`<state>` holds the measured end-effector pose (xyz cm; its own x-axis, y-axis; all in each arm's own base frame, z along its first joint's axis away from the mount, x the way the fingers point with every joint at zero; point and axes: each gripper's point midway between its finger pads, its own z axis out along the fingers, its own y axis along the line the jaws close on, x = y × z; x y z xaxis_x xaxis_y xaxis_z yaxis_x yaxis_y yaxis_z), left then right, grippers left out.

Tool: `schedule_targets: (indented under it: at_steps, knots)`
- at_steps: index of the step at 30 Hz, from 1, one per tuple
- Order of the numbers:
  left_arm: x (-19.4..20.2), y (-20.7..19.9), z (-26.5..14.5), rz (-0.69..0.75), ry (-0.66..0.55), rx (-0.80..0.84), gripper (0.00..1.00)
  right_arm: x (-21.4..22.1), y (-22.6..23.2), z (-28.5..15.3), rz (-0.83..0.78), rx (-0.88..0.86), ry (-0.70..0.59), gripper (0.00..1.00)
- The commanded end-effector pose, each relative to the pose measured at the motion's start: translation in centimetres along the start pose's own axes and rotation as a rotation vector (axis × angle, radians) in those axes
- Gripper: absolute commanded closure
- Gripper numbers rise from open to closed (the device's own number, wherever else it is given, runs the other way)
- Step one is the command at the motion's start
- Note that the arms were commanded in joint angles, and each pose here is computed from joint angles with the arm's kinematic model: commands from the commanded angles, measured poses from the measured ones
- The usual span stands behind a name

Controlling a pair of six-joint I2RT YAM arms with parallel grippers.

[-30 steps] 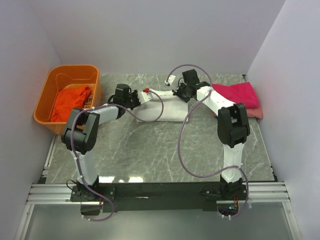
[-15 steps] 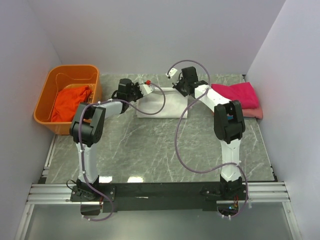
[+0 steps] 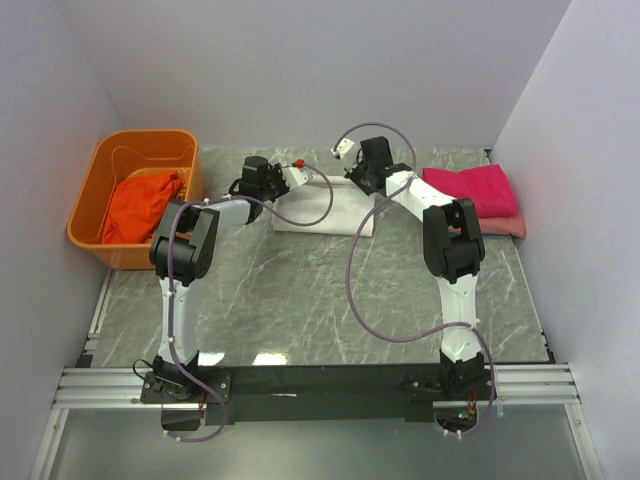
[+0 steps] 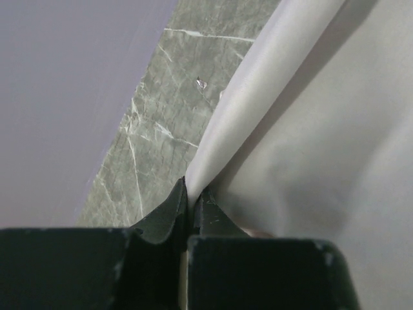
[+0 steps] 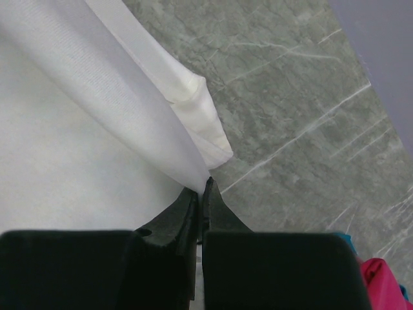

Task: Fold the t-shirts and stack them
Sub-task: Fold the tshirt, then neatly place the folded tshirt to the corner

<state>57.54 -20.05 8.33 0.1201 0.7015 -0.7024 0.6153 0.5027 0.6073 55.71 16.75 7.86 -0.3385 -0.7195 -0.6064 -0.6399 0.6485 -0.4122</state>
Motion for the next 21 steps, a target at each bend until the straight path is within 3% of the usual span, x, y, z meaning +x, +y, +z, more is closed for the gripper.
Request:
schedule_targets:
  at_steps: [1,4,5,6,7,8,9,10,11,12,16,17,19,21]
  knots:
    - [0.3,2.7,-0.1,-0.01,0.026,-0.081,1.0,-0.8,-3.6,-0.3,0.028,0.124,-0.011,1.0]
    - [0.5,3.2,0.0,-0.026,0.038,-0.114,0.96,-1.0,-4.2,-0.2,0.045,0.161,-0.022,0.97]
    - [-0.1,4.3,-0.1,-0.064,0.018,-0.166,0.89,-1.2,-4.6,-0.2,0.075,0.191,-0.03,0.79]
    - [-0.4,5.4,-0.3,-0.098,0.015,-0.218,0.64,-1.3,-5.3,-0.2,0.107,0.238,-0.033,0.68]
    - [-0.4,7.0,-0.8,-0.142,0.036,-0.305,0.55,-1.5,-8.0,-0.9,0.158,0.388,-0.041,0.6]
    - [-1.3,10.1,-1.5,-0.192,0.036,-0.425,0.47,-1.6,-9.2,-1.3,0.206,0.466,-0.048,0.45]
    - [-1.8,11.7,-2.1,-0.293,0.034,-0.504,0.34,-1.7,-10.1,-1.6,0.278,0.534,-0.063,0.4]
    - [-1.1,14.0,-3.4,-0.353,0.088,-0.626,0.27,-2.0,-11.4,-2.5,0.316,0.605,-0.065,0.39]
    - [-3.4,17.3,-4.6,-0.407,0.052,-0.716,0.21,-2.0,-11.8,-2.7,0.341,0.62,-0.068,0.36]
    - [-3.1,17.7,-5.1,-0.501,0.079,-0.744,0.13,-2.1,-12.3,-3.2,0.388,0.629,-0.081,0.35]
    - [-7.1,20.9,-9.5,-0.716,-0.022,-0.727,0.1,-1.9,-11.8,-4.2,0.464,0.531,-0.074,0.34]
    - [-8.1,18.9,-8.9,-0.762,-0.066,-0.581,0.09,-2.6,-10.7,-4.0,0.475,0.437,-0.095,0.34]
    - [-9.9,17.8,-10.5,-0.813,-0.118,-0.463,0.05,-2.1,-8.2,-4.4,0.503,0.25,-0.049,0.31]
    - [-10.1,14.7,-10.3,-0.887,-0.12,-0.326,0.07,-3.8,-3.2,-4.8,0.482,-0.102,-0.104,0.29]
